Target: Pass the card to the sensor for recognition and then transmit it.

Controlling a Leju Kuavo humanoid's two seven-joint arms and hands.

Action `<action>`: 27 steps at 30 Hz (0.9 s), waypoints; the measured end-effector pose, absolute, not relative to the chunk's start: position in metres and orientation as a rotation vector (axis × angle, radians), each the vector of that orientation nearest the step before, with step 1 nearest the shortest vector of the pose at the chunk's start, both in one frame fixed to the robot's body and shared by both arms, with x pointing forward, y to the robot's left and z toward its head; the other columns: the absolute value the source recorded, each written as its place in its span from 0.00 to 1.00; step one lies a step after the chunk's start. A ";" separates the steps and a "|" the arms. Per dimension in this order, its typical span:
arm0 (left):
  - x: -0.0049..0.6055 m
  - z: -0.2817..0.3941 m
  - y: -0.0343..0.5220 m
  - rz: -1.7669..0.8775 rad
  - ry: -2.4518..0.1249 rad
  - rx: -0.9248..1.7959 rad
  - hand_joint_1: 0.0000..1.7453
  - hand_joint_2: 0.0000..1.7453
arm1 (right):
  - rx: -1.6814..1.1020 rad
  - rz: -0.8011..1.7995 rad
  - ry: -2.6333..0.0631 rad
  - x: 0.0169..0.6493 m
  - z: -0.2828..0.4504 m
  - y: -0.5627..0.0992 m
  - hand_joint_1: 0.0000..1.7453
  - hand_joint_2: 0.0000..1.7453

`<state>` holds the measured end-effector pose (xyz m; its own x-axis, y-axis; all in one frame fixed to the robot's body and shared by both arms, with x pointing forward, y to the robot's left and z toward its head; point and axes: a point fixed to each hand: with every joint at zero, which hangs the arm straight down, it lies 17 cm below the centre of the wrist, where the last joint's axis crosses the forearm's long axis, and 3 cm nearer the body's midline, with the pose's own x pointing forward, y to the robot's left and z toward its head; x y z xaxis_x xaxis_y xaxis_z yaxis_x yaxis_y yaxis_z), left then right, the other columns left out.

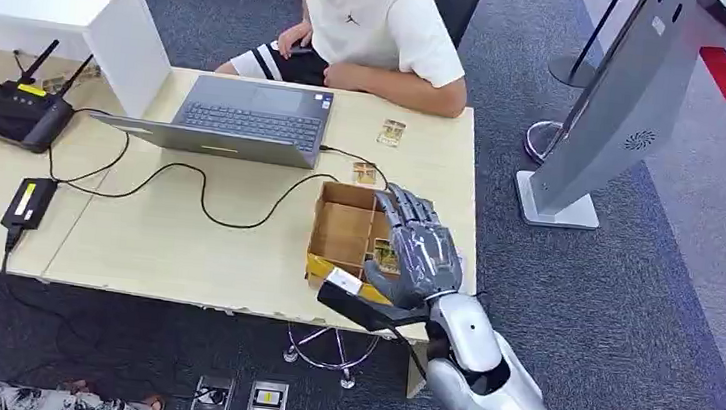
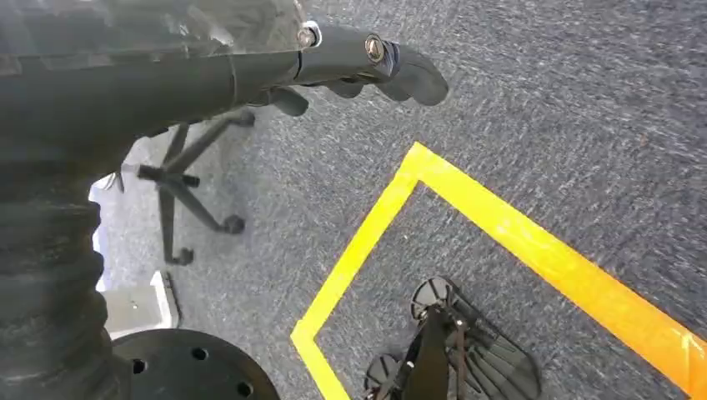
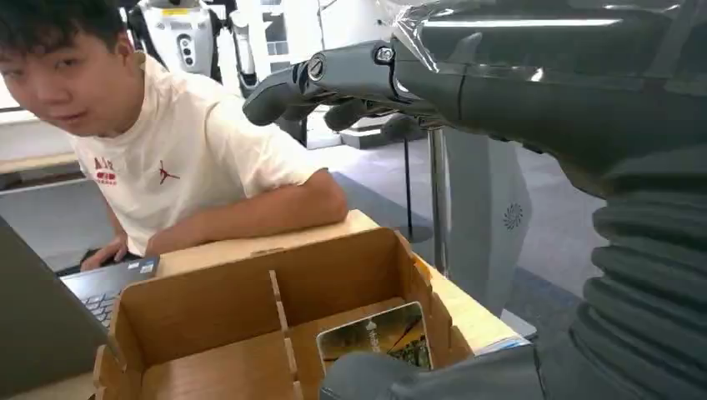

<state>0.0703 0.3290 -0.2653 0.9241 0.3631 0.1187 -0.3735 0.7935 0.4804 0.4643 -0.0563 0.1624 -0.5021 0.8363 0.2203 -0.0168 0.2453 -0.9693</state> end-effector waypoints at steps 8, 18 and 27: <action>0.069 -0.265 0.329 0.380 -0.014 0.528 0.00 1.00 | -0.755 1.384 -1.694 0.468 0.149 -0.052 0.00 1.00; 0.069 -0.265 0.329 0.375 -0.010 0.527 0.00 1.00 | -0.814 1.404 -1.671 0.480 0.147 -0.053 0.00 1.00; 0.067 -0.264 0.329 0.380 0.000 0.538 0.00 1.00 | -0.820 1.430 -1.640 0.484 0.138 -0.051 0.00 1.00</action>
